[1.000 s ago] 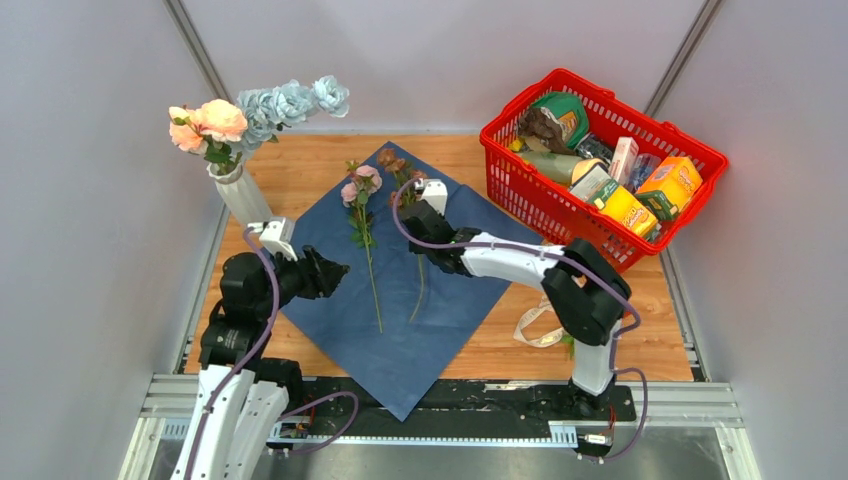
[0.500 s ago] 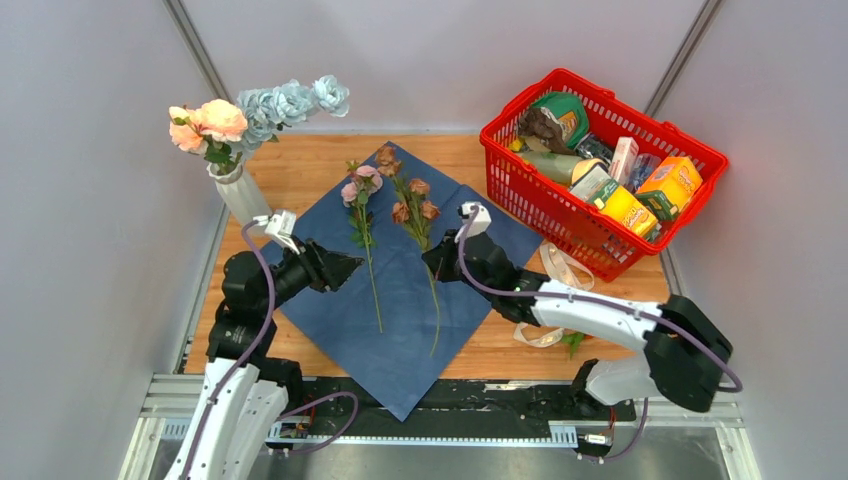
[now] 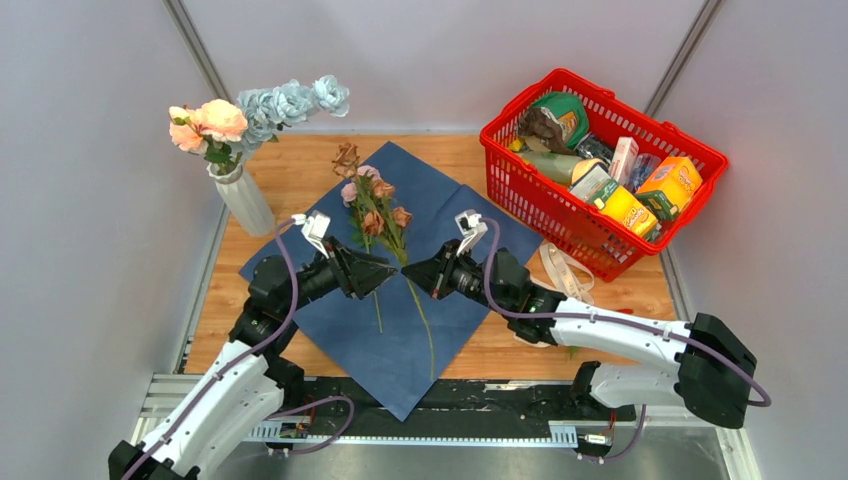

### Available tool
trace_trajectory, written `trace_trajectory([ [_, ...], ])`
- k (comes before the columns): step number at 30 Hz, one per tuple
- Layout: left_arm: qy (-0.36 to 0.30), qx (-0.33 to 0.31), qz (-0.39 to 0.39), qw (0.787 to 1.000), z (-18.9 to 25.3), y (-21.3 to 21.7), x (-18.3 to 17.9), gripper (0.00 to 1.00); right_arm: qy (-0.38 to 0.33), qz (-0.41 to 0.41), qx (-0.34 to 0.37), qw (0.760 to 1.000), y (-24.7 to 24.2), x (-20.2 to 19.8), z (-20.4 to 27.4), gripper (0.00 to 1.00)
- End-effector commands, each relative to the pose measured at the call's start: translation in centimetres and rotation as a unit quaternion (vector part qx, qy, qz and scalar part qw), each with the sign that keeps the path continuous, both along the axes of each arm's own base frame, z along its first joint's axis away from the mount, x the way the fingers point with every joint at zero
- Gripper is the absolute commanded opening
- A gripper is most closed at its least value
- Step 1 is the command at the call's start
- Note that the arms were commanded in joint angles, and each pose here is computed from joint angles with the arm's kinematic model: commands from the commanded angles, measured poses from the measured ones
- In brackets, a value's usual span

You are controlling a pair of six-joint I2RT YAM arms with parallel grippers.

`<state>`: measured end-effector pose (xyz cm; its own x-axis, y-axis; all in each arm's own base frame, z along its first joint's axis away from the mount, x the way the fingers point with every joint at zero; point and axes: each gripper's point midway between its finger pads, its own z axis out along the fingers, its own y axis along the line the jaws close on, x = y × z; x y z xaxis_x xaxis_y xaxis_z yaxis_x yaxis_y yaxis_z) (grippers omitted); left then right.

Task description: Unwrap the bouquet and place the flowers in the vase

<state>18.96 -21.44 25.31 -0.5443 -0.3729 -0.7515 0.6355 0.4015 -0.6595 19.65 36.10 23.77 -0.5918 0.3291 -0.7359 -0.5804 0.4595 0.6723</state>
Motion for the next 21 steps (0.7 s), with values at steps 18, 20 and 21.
trace_trajectory([
  [18,-0.045,-0.024,-0.007,0.999,2.8,-1.2,0.0,0.00,-0.008,0.056,0.043,0.997,2.7,-3.7,1.8,0.15],
  [20,-0.051,-0.021,0.003,0.998,2.9,-0.9,0.2,0.00,-0.008,0.051,0.043,0.998,2.5,-3.6,1.9,0.28],
  [21,-0.052,-0.019,0.006,0.998,2.9,-0.8,0.2,0.00,-0.007,0.048,0.040,0.998,2.4,-3.5,1.8,0.35],
])
